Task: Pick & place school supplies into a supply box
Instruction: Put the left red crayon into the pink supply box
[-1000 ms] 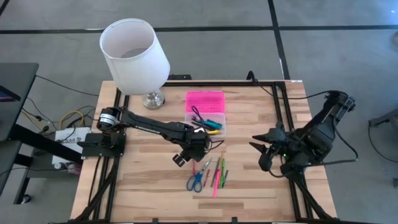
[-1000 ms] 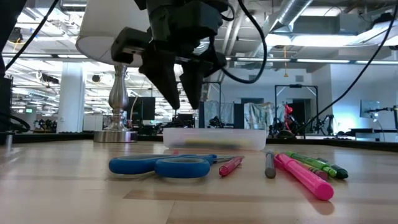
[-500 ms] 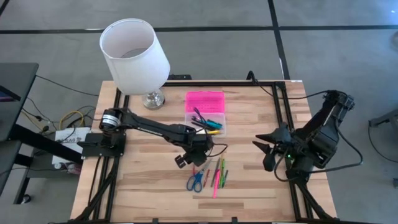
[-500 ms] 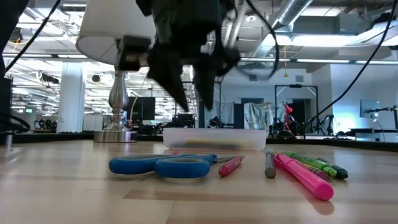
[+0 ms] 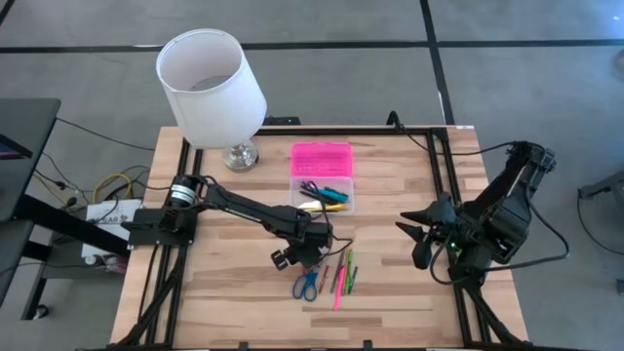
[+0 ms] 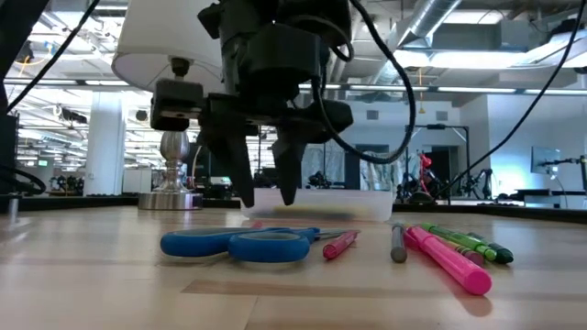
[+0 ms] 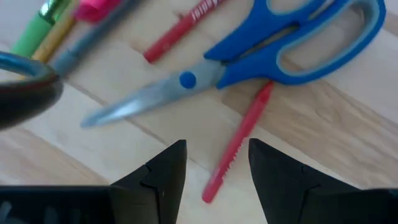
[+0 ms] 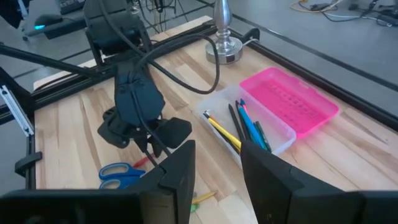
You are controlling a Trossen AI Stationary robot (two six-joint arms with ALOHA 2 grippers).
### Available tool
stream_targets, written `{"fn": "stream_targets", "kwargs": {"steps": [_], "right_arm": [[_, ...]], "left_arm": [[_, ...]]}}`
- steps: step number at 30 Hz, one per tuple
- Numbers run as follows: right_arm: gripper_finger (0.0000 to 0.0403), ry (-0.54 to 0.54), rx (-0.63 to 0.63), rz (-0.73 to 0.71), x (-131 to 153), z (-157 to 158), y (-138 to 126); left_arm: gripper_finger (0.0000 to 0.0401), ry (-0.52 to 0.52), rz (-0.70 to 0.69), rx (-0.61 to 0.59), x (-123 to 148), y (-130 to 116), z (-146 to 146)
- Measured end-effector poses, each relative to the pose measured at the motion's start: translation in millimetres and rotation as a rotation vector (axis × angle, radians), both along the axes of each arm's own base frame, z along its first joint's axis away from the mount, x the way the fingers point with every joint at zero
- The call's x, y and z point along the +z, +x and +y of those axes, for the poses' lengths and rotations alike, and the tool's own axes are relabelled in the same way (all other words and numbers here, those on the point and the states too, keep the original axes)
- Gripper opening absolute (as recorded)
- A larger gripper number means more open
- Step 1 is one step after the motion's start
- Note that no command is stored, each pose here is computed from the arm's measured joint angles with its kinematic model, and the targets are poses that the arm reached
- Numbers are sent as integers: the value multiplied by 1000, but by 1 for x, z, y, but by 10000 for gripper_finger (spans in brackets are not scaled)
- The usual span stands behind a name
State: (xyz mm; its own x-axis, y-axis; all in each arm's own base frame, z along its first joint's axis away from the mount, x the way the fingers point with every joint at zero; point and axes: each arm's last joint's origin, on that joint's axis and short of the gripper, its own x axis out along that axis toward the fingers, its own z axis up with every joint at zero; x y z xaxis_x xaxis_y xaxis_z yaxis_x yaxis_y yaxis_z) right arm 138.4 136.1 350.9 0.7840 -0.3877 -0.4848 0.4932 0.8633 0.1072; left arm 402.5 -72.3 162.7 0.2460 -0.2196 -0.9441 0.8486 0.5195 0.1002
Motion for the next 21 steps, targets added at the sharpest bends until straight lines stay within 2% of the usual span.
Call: {"fn": "stream_targets", "kwargs": {"steps": [7,11,16,21], "right_arm": [[120,17,-6,-3,0,0,-1],[120,23,0,-5,0,2,-2],[120,28,-1,-6,0,2,-3],[120,28,-2,-6,0,2,-3]], "left_arm": [[169,19,42,-61,-22,2,-8],[169,27,58,-69,-25,2,-9],[164,57,54,-10,-26,3,-8],[128,58,73,55,-27,3,1]]}}
